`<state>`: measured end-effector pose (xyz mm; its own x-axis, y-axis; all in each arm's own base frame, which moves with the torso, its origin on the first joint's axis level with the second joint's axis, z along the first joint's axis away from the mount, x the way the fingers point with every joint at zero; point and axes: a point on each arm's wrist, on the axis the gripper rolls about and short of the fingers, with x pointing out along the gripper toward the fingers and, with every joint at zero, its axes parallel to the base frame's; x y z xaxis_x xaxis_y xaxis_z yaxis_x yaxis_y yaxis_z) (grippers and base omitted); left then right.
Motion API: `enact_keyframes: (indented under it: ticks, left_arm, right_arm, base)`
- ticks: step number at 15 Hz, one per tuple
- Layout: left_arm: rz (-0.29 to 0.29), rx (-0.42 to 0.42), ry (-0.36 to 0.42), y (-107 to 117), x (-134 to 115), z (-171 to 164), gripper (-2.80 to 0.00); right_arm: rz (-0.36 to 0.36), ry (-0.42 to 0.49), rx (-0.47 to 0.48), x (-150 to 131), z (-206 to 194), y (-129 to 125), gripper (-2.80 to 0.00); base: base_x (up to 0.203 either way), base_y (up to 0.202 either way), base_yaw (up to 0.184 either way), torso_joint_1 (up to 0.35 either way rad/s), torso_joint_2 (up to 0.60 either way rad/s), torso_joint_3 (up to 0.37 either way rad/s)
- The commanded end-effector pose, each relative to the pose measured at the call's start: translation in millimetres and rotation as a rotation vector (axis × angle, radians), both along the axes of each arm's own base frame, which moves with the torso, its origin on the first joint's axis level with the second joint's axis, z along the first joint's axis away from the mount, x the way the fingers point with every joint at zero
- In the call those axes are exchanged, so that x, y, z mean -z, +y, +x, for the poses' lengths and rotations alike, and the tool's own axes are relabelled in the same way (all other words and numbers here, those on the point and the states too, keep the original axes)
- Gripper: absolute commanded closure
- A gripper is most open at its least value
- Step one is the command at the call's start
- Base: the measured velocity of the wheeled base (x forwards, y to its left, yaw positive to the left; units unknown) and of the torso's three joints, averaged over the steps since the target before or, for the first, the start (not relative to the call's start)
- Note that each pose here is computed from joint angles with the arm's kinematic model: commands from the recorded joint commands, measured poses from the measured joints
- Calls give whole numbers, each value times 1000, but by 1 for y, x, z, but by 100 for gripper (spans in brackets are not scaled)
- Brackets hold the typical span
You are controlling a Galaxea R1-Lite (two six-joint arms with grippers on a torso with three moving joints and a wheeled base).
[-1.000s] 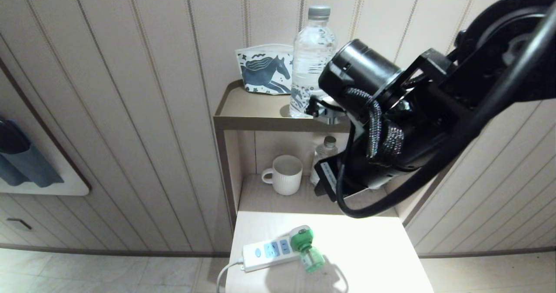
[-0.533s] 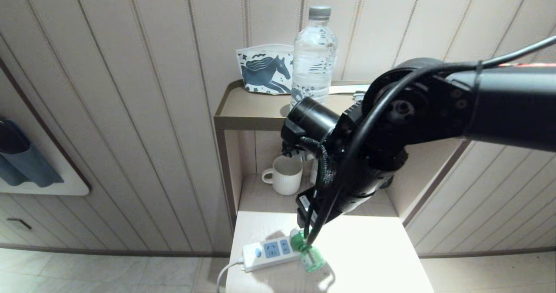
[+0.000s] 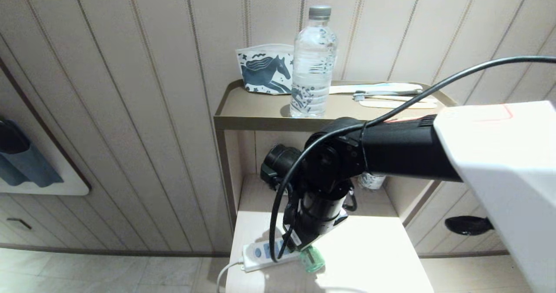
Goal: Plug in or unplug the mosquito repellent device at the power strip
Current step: Hold the socket with your left hand and unplug it with your right hand
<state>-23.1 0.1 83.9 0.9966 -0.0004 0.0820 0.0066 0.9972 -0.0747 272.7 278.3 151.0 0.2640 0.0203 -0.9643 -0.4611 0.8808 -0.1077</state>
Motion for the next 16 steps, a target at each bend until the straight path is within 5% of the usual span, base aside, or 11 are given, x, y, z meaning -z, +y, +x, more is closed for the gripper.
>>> enact_keyframes:
  ticks: [1, 9, 16]
  left_arm:
    - [0, 0, 1, 0, 0, 0, 0]
    - [0, 0, 1, 0, 0, 0, 0]
    - [0, 0, 1, 0, 0, 0, 0]
  right_arm:
    - [-37, 33, -6, 19, 5, 5, -280]
    - [3, 51, -92, 22, 35, -12, -280]
    - [12, 72, -107, 40, 46, -3, -280]
  base:
    - [0, 0, 0, 0, 0, 0]
    - [0, 0, 0, 0, 0, 0]
    - [0, 0, 0, 0, 0, 0]
